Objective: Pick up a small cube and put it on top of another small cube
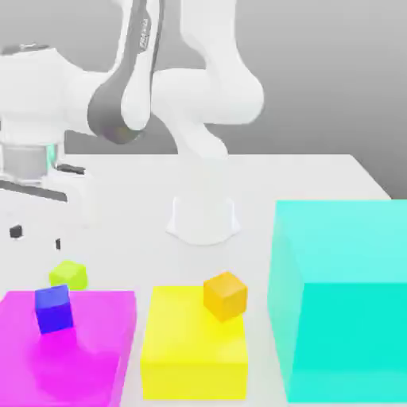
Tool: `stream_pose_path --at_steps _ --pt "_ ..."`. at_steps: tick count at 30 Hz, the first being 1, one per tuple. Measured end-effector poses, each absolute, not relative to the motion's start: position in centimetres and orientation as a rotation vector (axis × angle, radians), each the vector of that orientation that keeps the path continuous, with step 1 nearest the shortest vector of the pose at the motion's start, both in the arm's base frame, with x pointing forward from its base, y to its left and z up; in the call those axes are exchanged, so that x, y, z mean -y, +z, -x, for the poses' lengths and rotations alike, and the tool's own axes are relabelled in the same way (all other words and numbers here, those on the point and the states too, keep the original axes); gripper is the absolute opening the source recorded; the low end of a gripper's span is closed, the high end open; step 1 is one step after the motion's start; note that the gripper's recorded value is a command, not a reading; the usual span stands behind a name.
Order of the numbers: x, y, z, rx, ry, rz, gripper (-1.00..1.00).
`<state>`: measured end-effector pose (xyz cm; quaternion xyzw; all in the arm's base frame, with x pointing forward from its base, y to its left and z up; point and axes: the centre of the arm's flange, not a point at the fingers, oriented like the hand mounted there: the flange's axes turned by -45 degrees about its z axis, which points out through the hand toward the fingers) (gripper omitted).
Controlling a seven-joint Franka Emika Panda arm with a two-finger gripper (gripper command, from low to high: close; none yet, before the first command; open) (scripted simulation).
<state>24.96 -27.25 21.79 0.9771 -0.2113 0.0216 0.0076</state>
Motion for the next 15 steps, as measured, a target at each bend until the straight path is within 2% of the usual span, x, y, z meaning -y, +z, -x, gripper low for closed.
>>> stream_pose_path --at_steps 2,8,9,15 --pt "27.2 19.2 -23.4 0.675 0.018 -3.064 0.0" --pt "27.2 13.7 -22.7 0.682 -0.001 -3.063 0.0" --pt "27.2 13.1 -22.7 0.684 -0.001 -3.064 -1.0" --pt "27.1 12.8 -22.7 0.686 -0.002 -3.066 -1.0"
